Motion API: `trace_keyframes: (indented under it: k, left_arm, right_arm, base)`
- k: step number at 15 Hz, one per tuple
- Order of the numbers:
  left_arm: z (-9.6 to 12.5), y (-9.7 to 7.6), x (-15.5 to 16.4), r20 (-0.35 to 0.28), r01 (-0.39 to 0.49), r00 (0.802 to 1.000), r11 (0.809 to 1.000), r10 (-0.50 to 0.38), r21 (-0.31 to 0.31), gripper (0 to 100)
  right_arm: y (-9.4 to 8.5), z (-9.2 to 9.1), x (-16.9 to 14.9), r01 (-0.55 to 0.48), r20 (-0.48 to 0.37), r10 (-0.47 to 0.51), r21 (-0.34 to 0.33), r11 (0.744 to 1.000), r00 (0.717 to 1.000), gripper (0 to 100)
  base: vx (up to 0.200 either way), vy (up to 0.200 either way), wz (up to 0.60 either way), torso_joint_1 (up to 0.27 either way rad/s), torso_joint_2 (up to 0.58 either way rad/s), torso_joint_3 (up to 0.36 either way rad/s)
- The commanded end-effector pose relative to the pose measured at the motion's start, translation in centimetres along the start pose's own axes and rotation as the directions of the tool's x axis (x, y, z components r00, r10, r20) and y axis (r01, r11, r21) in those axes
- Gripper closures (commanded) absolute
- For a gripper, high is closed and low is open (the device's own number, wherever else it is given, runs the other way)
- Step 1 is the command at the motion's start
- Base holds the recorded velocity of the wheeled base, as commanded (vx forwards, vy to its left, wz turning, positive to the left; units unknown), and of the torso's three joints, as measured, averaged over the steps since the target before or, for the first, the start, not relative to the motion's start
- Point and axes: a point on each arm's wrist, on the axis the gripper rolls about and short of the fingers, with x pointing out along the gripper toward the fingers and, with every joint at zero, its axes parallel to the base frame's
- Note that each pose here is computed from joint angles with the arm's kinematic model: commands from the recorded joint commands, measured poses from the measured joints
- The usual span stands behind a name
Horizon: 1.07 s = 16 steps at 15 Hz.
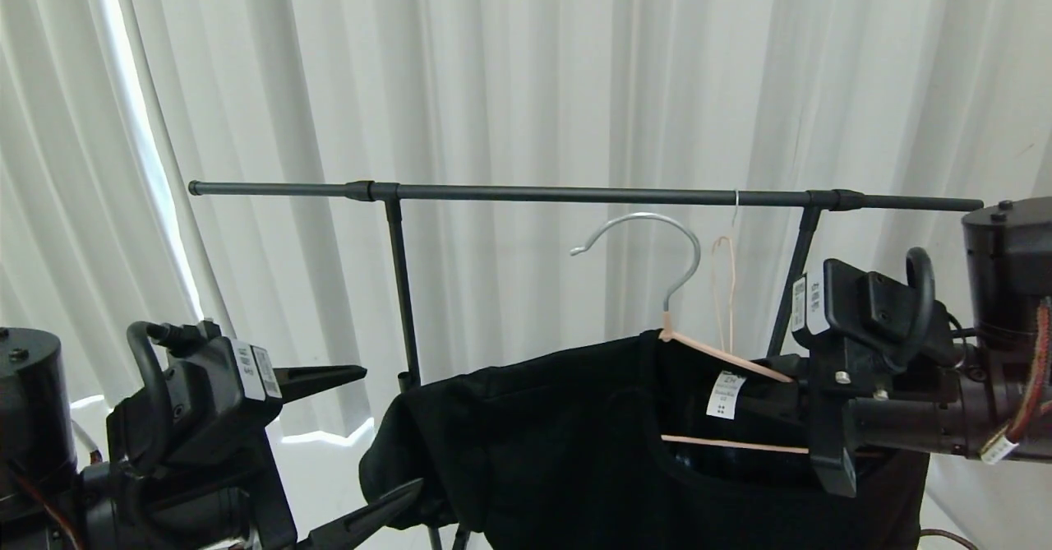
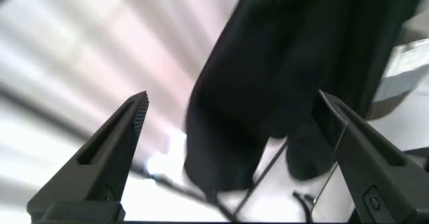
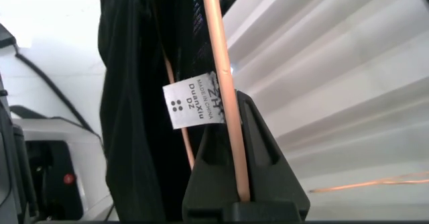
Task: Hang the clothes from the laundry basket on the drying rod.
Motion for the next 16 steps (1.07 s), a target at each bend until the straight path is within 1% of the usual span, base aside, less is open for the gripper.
trace_keyframes:
  k: [1, 3, 5, 6, 12, 14, 16]
  left_arm:
    - [-1.4, -0.1, -0.3, -0.047, -0.022, 0.999, 0.999, 0.021, -0.029, 0]
    - [-1.9, 0.0, -0.2, -0.071, -0.027, 0.997, 0.999, 0.023, -0.045, 0]
    - [-2.1, 0.0, 0.1, -0.084, -0.024, 0.996, 0.995, 0.015, -0.098, 0]
    - [-2.3, 0.1, 0.4, -0.097, -0.02, 0.995, 0.994, 0.009, -0.11, 100]
    - [-2.4, 0.2, 0.8, -0.113, -0.015, 0.994, 0.994, 0.002, -0.112, 100]
    - [-2.8, 0.9, 0.4, -0.131, -0.064, 0.99, 0.989, 0.046, -0.136, 100]
    - [-4.0, 2.5, -0.5, -0.186, -0.189, 0.97, 0.966, 0.155, -0.179, 100]
  right_arm:
    - [0.2, 0.3, -1.1, 0.017, 0.026, -0.017, -0.009, 1.0, 1.0, 100]
    - [0.4, 0.3, -1.6, 0.019, 0.035, -0.018, -0.022, 1.0, 0.999, 100]
    - [0.5, 0.4, -1.9, 0.024, 0.045, -0.022, -0.045, 0.999, 0.999, 100]
    - [0.5, 0.5, -2.0, 0.024, 0.047, -0.021, -0.049, 0.999, 0.999, 100]
    - [0.8, 0.3, -2.4, 0.025, 0.049, -0.023, -0.05, 0.998, 0.999, 100]
    - [0.9, 0.1, -2.5, 0.029, 0.044, -0.027, -0.049, 0.998, 0.999, 100]
    - [0.8, -0.3, -3.2, 0.052, 0.041, -0.051, -0.036, 0.998, 0.998, 100]
  base:
    - [0.0, 0.0, 0.0, 0.0, 0.0, 0.0]
    - [0.0, 0.0, 0.0, 0.0, 0.0, 0.0]
    - [0.0, 0.0, 0.0, 0.0, 0.0, 0.0]
    - [0.0, 0.0, 0.0, 0.0, 0.0, 0.0]
    - [0.0, 0.0, 0.0, 0.0, 0.0, 0.0]
    - [0.0, 0.0, 0.0, 0.0, 0.0, 0.0]
    - [0.0, 0.0, 0.0, 0.0, 0.0, 0.0]
